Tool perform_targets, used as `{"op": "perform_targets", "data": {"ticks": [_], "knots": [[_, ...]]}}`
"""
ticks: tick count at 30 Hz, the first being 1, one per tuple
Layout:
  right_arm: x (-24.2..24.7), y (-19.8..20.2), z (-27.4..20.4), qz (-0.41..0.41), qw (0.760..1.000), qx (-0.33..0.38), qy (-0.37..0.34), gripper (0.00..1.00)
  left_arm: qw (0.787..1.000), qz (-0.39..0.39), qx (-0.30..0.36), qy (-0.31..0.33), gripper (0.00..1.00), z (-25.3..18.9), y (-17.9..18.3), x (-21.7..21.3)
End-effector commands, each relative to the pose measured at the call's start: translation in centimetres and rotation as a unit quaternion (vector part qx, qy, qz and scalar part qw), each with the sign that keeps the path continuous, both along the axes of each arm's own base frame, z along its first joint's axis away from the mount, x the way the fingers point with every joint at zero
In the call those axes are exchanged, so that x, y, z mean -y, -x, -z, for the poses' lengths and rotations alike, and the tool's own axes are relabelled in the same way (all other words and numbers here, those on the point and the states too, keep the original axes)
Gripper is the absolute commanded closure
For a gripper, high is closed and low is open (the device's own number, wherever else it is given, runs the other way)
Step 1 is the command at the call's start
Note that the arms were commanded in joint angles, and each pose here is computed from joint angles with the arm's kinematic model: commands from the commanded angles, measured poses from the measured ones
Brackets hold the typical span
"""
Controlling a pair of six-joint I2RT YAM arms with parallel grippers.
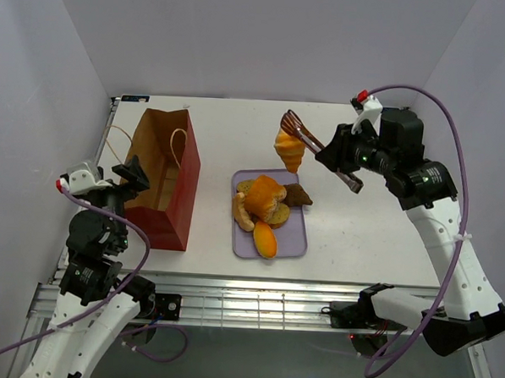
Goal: Place the fake bread into the paper bag
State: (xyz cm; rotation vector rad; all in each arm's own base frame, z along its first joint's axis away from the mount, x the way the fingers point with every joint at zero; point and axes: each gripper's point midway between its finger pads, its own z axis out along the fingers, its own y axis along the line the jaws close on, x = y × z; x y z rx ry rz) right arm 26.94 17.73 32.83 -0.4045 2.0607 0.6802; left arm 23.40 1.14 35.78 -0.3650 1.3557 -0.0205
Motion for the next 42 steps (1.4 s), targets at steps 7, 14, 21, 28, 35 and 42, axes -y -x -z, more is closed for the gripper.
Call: {"op": "perform_targets", "data": {"ticks": [7,14,21,28,35,42], "knots": [[-4.8,0.0,-11.2,-0.102,0.986,0.110,-0.077,0.75,0.998,-0.053,0.033,0.021,0.02,-0.7,1.9,-2.4],[-10.0,0.5,-15.0,-0.159,0.971,0.138,-0.110,0.74,0.997,-0.070,0.031,0.023,0.02,-0.5,2.1,-3.0],[-15.8,0.8,-18.9,-0.204,0.956,0.164,-0.135,0.74,0.994,-0.091,0.040,0.035,0.03,-0.6,2.7,-3.8],[-18.9,1.4,-21.9,-0.232,0.934,0.201,-0.184,0.74,0.995,-0.090,0.039,0.032,0.03,-0.5,2.7,-3.8],[-21.3,1.1,-22.6,-0.254,0.919,0.208,-0.219,0.73,0.994,-0.094,0.040,0.033,0.03,-0.5,2.9,-4.0],[-23.6,0.6,-21.9,-0.274,0.912,0.195,-0.237,0.73,0.994,-0.095,0.042,0.034,0.03,-0.5,3.0,-4.0]]}}
